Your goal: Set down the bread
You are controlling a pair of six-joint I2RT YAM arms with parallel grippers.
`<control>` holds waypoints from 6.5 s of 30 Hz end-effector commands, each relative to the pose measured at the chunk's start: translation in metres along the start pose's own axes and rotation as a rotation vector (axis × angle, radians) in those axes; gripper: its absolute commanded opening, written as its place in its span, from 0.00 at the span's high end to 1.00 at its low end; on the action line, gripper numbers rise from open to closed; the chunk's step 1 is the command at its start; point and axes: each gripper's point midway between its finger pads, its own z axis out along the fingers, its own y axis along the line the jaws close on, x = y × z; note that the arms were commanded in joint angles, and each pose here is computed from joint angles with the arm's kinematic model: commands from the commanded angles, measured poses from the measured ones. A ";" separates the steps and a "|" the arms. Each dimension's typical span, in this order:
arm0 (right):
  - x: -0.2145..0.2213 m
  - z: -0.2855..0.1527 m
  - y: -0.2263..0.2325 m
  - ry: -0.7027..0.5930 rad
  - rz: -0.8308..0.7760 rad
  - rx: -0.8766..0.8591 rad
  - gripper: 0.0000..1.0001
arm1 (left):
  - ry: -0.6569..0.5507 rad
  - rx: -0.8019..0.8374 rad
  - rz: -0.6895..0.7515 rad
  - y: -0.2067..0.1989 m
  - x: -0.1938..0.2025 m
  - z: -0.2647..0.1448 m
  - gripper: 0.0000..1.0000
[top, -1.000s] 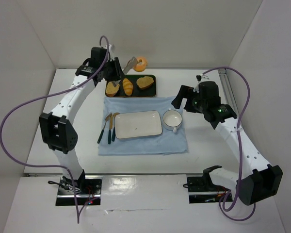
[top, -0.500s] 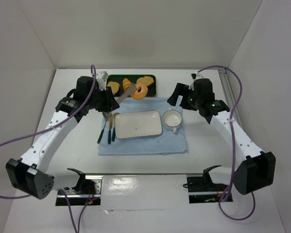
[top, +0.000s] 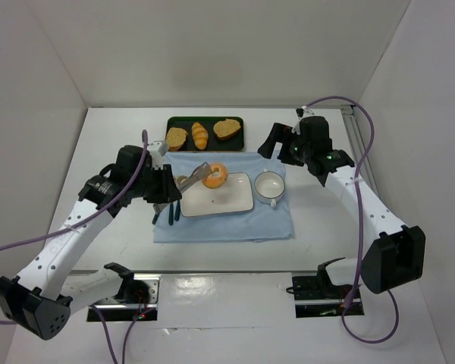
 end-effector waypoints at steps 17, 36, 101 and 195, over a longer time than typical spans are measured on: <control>-0.020 -0.011 0.013 -0.057 -0.004 -0.038 0.00 | 0.132 -0.041 0.030 0.003 0.032 0.028 0.75; -0.016 -0.012 0.013 -0.050 -0.013 -0.045 0.00 | 0.178 -0.078 0.031 0.013 0.048 0.037 0.72; -0.008 -0.011 0.017 -0.025 0.024 -0.072 0.00 | 0.022 -0.648 -0.270 0.217 -0.015 0.046 0.50; -0.017 0.022 0.009 -0.016 0.010 0.108 0.00 | -0.176 -0.052 -0.199 0.020 -0.041 -0.019 0.14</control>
